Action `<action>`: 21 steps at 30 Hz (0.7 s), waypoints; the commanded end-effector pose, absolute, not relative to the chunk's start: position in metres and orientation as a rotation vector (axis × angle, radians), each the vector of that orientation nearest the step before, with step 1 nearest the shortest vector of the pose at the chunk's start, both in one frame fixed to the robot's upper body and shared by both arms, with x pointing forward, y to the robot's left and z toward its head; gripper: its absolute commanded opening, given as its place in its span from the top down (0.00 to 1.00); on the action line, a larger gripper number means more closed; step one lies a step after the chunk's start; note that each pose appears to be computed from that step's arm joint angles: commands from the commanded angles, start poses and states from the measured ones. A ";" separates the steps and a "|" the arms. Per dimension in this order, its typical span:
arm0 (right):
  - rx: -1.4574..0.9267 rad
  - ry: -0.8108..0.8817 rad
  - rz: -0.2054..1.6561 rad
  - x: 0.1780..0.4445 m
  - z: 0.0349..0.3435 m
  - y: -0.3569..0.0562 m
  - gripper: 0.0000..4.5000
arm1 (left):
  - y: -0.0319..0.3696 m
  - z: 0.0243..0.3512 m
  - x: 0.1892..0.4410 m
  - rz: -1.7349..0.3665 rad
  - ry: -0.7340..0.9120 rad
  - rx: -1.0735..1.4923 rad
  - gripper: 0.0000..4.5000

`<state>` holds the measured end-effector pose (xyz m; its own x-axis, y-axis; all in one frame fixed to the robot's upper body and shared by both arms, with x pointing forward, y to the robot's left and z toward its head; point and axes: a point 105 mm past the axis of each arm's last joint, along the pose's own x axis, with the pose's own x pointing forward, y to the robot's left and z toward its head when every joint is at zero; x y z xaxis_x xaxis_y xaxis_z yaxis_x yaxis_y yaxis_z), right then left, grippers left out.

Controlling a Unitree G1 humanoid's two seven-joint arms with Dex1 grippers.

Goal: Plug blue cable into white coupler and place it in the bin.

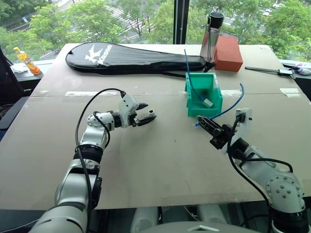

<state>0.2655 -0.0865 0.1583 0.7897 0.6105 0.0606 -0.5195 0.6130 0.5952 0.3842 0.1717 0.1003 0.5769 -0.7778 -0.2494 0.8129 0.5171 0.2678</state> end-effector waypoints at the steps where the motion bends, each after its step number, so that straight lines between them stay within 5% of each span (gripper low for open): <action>1: 0.625 0.103 0.660 0.262 0.170 -0.089 1.00 | 0.171 0.106 0.385 -0.974 0.069 0.414 0.55; 5: 0.607 0.099 0.664 0.262 0.171 -0.090 1.00 | 0.168 0.106 0.383 -1.005 0.054 0.406 0.92; 21: -0.049 0.034 1.058 0.281 0.218 -0.078 1.00 | 0.075 0.143 0.327 -1.498 -0.041 0.294 0.92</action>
